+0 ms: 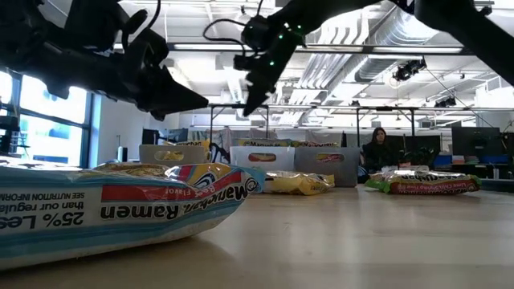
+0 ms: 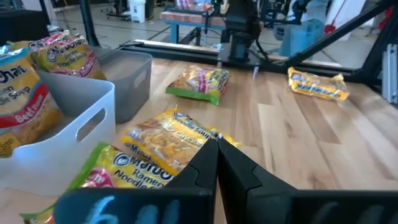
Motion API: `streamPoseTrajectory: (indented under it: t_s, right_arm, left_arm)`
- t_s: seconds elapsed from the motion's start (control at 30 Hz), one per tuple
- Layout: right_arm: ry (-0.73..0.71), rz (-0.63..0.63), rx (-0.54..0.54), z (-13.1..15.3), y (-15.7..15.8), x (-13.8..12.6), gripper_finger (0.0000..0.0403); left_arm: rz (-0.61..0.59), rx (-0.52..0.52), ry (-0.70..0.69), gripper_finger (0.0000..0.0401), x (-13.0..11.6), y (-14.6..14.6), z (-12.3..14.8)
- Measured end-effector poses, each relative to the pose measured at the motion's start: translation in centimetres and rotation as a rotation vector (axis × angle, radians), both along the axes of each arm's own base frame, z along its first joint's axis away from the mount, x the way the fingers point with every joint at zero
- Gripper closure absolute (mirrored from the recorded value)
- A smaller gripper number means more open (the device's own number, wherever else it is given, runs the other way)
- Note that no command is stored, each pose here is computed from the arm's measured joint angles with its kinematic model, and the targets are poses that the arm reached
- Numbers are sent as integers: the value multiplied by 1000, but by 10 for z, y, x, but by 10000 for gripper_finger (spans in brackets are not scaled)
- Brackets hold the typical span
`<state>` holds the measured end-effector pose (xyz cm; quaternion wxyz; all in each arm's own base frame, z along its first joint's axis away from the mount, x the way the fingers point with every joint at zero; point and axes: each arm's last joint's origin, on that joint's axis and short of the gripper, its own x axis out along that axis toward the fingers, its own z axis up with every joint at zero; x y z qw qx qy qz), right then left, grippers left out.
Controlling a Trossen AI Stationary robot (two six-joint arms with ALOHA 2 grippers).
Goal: Sort Maruchan noodles
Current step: Put the middle yellow noodle pack into the gray bin
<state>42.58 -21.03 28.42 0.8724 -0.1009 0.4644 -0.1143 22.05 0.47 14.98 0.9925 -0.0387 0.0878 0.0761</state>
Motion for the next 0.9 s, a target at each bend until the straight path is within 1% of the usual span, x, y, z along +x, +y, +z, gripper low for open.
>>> streamPoseTrajectory:
  t_s: [0.1,0.2,0.27,0.37,0.43,0.53,0.63,0.73,0.8,0.9]
  right_arm:
    - [-112,-19,-38,-16,13,4,402]
    - [-215,-57,-34,-36,26,0,403]
    - [-280,-87,-11,-45,35,-8,403]
    - [-338,-112,25,-56,55,-25,403]
    - [-328,-124,51,-63,72,-39,403]
    - [-318,-160,96,-68,101,-62,403]
    - [-284,-187,196,-78,127,-84,403]
    - [-233,-226,273,-98,149,-99,403]
    - [-217,-246,291,-109,160,-104,403]
    - [-190,-272,264,-123,171,-112,403]
  left_arm:
    - [-2,7,4,401,0,0,0]
    - [-3,6,11,401,0,0,-1]
    - [-3,6,21,401,0,0,-2]
    - [0,-11,47,401,-1,0,-5]
    - [-6,-26,60,401,-1,0,-6]
    - [-19,-34,86,400,3,-1,-5]
    - [-24,-35,121,400,11,-1,-4]
    - [-23,-35,163,400,24,-1,-4]
    - [-21,-36,187,400,33,-1,-6]
    - [-24,-27,219,400,47,-1,-8]
